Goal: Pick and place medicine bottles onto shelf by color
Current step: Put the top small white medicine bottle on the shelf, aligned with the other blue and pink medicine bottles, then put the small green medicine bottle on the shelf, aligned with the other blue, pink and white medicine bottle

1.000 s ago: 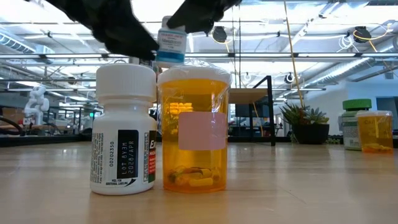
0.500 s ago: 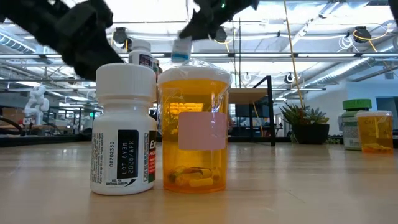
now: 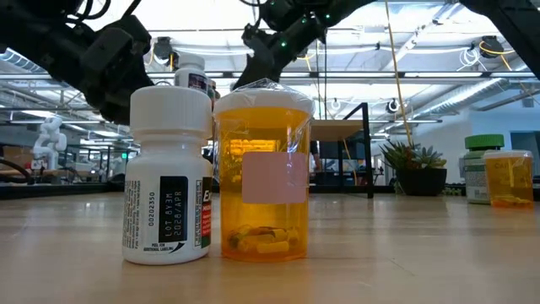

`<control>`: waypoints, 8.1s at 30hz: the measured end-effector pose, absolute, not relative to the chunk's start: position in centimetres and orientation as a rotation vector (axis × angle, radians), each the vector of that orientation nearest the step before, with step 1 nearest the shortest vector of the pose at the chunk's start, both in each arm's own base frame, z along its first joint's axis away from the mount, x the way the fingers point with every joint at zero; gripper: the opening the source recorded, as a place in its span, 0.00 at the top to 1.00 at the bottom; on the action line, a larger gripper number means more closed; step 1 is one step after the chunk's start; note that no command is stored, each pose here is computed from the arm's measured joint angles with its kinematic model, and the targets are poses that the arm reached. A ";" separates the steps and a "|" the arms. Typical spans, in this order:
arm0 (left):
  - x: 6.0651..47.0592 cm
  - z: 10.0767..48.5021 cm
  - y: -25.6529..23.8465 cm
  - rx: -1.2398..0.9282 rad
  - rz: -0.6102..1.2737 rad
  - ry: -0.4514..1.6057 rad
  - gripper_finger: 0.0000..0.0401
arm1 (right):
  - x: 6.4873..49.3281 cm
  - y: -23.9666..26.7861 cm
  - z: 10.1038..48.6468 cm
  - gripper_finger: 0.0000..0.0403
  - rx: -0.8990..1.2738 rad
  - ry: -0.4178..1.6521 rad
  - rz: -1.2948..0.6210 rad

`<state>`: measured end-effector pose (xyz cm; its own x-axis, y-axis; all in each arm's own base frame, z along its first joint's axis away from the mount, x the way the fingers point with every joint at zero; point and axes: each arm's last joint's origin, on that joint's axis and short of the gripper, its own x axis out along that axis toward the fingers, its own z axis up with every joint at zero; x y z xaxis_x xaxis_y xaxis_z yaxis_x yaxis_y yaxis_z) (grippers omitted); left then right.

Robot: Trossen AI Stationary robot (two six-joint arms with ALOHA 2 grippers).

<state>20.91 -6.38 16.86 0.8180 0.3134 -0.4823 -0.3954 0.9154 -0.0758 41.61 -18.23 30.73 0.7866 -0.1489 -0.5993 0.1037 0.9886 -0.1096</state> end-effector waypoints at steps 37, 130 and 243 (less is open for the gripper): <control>20.0 17.9 -6.6 -0.193 0.331 0.477 0.09 | 39.3 -14.2 35.9 0.43 -0.108 0.582 -0.072; 28.8 13.9 -7.9 0.106 0.138 0.329 0.09 | 29.4 -0.1 21.3 0.50 0.924 0.762 -0.185; 24.2 13.7 -7.0 -0.064 0.015 0.432 0.17 | 36.8 4.1 24.7 0.51 0.031 0.431 0.086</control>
<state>24.24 -7.00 13.73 0.9078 0.0011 -0.4193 -0.0283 0.9979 -0.0586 36.83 4.09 24.68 0.9050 0.0901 -0.4157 -0.0768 0.9959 0.0487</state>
